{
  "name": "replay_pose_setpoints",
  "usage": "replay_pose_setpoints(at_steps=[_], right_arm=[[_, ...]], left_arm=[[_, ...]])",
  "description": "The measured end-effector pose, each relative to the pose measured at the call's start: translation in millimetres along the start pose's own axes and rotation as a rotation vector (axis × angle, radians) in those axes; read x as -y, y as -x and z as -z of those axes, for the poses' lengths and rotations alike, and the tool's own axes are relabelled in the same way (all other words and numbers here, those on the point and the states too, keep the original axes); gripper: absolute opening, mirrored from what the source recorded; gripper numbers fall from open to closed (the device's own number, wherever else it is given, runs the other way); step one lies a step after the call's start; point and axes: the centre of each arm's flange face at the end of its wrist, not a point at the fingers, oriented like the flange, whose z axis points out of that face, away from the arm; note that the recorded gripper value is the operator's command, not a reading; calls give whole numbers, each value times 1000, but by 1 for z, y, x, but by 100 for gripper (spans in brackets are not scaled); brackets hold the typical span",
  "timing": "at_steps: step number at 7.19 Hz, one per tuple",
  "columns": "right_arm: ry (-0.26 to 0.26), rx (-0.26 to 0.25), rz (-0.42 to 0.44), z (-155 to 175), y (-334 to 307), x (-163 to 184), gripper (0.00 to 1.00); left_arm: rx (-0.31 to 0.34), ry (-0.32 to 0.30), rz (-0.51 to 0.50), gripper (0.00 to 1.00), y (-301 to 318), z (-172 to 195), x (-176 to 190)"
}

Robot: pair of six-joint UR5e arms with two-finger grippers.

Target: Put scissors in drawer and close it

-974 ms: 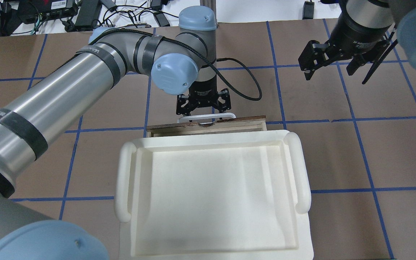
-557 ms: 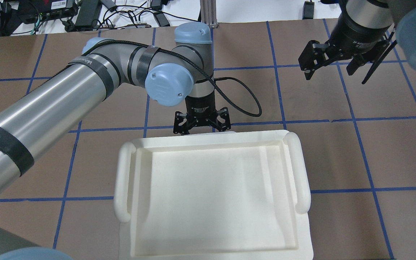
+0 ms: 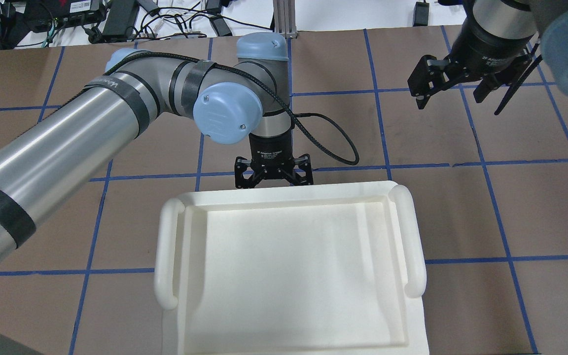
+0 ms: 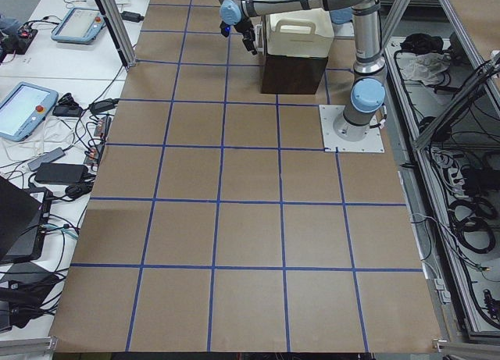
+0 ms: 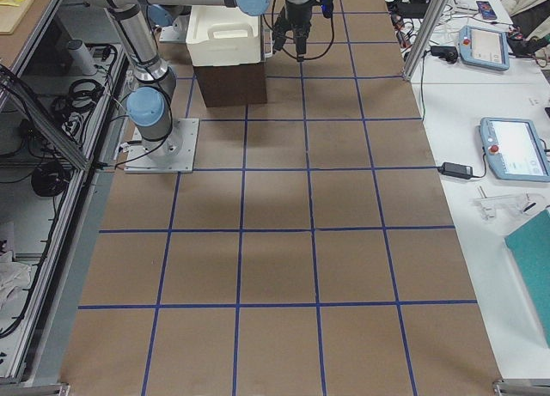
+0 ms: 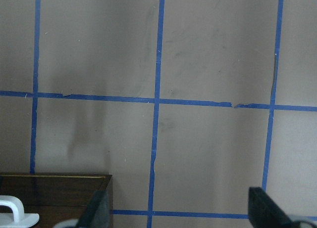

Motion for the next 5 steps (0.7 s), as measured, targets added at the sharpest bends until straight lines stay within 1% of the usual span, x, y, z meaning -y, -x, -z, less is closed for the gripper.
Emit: replay_pose_setpoints(at_steps=[2, 3, 4, 5], right_arm=[[0, 0, 0, 0, 0, 0, 100], [0, 0, 0, 0, 0, 0, 100], [0, 0, 0, 0, 0, 0, 100], [0, 0, 0, 0, 0, 0, 100]], left_arm=[[-57, -176, -13, 100, -7, 19, 19], [-65, -240, -16, 100, -7, 36, 18], [-59, -316, -25, 100, -5, 67, 8], [-58, -393, -34, 100, -1, 107, -14]])
